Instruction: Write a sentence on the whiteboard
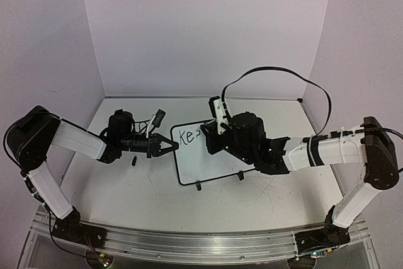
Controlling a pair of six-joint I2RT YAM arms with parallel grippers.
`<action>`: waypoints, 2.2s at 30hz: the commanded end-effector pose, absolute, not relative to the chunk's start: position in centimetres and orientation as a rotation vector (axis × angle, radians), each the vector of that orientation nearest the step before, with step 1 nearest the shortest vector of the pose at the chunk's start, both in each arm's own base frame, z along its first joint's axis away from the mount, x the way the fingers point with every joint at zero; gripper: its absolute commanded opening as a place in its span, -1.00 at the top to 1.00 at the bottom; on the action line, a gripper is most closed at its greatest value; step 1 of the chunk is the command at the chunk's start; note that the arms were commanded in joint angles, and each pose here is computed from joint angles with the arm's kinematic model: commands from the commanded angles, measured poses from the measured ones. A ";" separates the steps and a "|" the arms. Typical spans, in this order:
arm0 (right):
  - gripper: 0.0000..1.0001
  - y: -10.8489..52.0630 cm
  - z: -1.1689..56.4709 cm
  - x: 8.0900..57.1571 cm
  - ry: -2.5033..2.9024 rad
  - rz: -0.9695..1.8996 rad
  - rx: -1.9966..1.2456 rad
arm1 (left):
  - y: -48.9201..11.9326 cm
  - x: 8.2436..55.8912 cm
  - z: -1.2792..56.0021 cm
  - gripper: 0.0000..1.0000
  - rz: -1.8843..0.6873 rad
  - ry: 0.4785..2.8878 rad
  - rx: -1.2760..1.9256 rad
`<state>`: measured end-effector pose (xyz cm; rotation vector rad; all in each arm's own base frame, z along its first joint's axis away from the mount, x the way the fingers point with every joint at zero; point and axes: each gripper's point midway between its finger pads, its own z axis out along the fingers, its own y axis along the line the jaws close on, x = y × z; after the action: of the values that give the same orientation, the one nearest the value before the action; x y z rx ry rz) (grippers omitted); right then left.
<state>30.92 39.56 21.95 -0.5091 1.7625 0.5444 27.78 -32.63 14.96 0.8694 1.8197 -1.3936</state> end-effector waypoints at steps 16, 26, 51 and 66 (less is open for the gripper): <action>1.00 39.0 20.5 30.8 1.808 0.560 -0.500 | -32.7 27.5 17.0 1.00 -1.399 1.744 0.910; 1.00 38.7 19.9 30.6 1.825 0.556 -0.502 | -32.8 27.5 17.0 1.00 -1.399 1.745 0.909; 1.00 37.2 20.6 30.7 1.818 0.494 -0.480 | -32.7 27.4 16.8 1.00 -1.399 1.755 0.906; 1.00 37.9 24.4 29.6 1.725 0.619 -0.510 | -32.8 27.6 16.5 1.00 -1.398 1.760 0.909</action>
<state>29.10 37.01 24.05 -0.4946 1.7480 0.6106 27.81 -32.60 14.81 0.8688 1.8255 -1.3883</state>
